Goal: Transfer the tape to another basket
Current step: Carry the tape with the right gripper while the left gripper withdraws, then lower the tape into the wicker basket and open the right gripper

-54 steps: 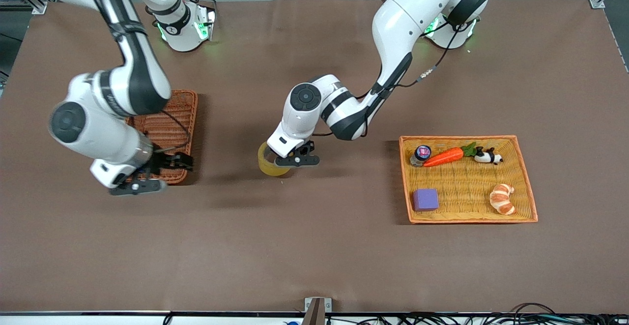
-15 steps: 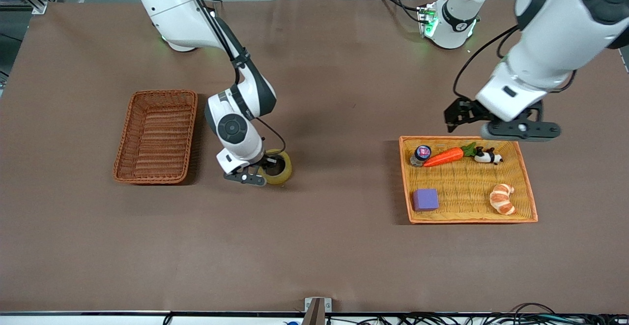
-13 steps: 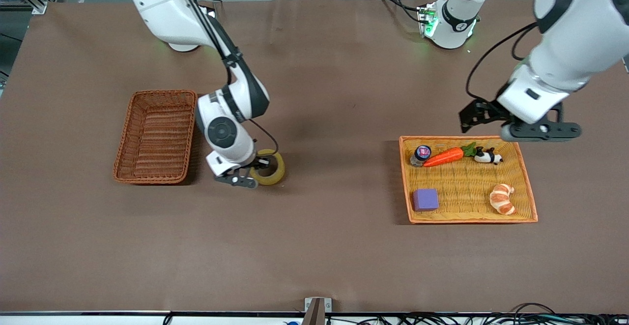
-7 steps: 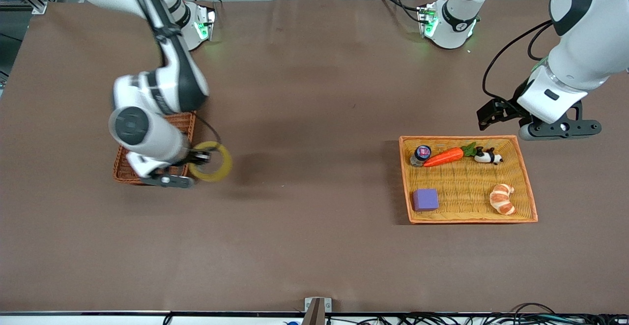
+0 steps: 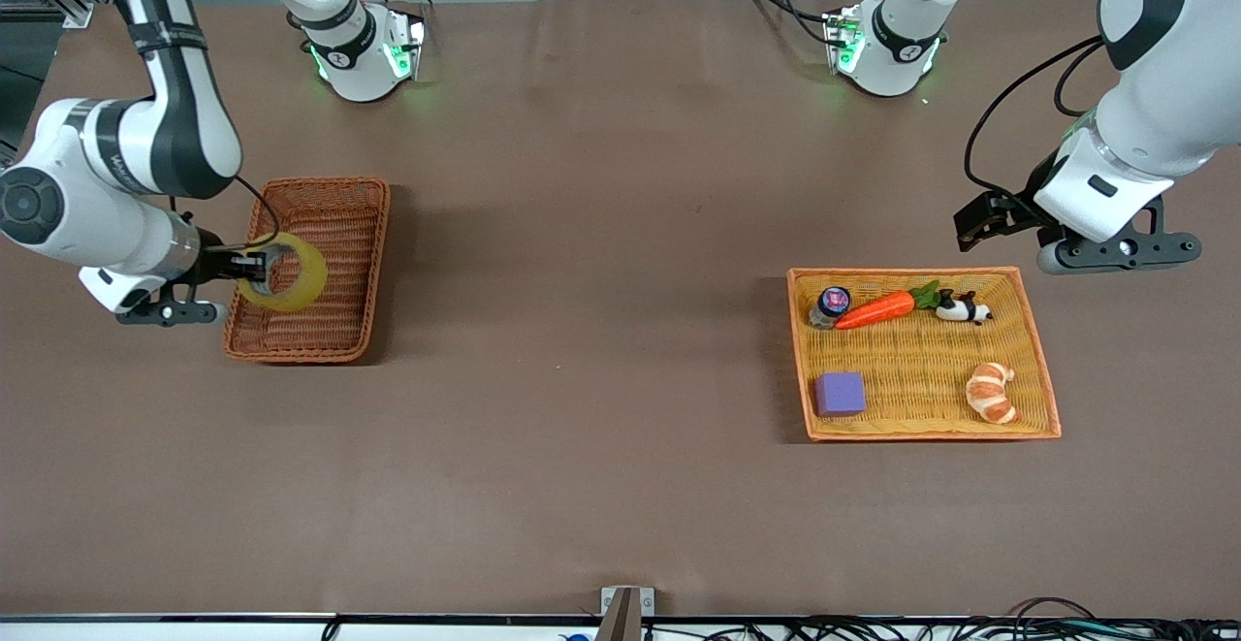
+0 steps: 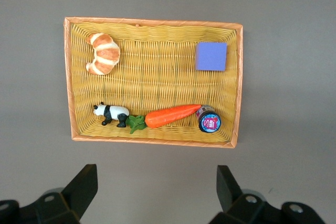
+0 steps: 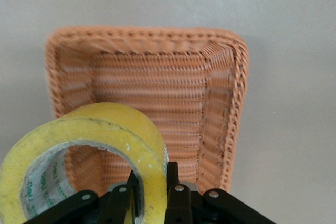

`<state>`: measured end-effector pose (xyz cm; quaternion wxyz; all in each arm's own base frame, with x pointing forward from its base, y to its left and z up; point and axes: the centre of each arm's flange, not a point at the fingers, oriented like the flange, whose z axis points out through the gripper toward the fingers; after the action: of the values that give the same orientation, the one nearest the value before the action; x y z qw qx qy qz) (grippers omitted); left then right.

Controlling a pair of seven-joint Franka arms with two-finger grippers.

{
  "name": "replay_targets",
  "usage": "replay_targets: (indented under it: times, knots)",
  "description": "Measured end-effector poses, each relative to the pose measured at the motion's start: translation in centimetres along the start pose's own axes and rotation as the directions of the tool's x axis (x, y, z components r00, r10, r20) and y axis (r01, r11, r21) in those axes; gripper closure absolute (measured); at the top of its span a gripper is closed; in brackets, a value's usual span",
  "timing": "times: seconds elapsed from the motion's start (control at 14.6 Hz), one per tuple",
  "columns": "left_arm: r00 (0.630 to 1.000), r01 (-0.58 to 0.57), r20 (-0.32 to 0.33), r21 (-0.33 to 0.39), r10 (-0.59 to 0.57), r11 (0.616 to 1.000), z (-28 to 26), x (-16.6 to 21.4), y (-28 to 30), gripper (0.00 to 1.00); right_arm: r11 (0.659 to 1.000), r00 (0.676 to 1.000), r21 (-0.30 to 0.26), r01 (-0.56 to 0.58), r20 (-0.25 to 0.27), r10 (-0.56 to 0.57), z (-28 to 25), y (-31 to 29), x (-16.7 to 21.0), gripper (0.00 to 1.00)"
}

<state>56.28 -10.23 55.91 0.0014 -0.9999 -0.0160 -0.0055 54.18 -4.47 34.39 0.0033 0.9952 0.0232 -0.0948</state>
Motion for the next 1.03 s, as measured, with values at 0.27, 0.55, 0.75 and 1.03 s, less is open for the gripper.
replay_targets:
  times: [0.27,0.55,0.75,1.03]
  knots:
    - [0.999,0.025,-0.025,-0.004,-0.025,1.000,-1.2,0.4,-1.3,0.00,0.999,0.999,0.000,0.035,-0.025,-0.035,5.1,1.5,-1.8,0.79]
    - [1.000,0.031,-0.004,0.001,-0.031,1.000,-2.4,-0.1,-1.8,0.03,0.999,0.997,-0.009,0.042,-0.061,-0.043,9.2,0.8,-3.5,0.79]
    - [0.999,0.038,0.000,0.002,-0.038,0.999,-4.2,-0.4,-1.6,0.04,0.999,0.997,-0.011,0.047,-0.063,-0.048,10.7,0.6,-4.4,0.79]
    - [1.000,-0.008,0.004,0.003,0.008,1.000,-4.6,-0.5,-1.8,0.03,0.998,0.996,-0.017,0.055,-0.067,-0.056,11.8,0.4,-4.5,0.64]
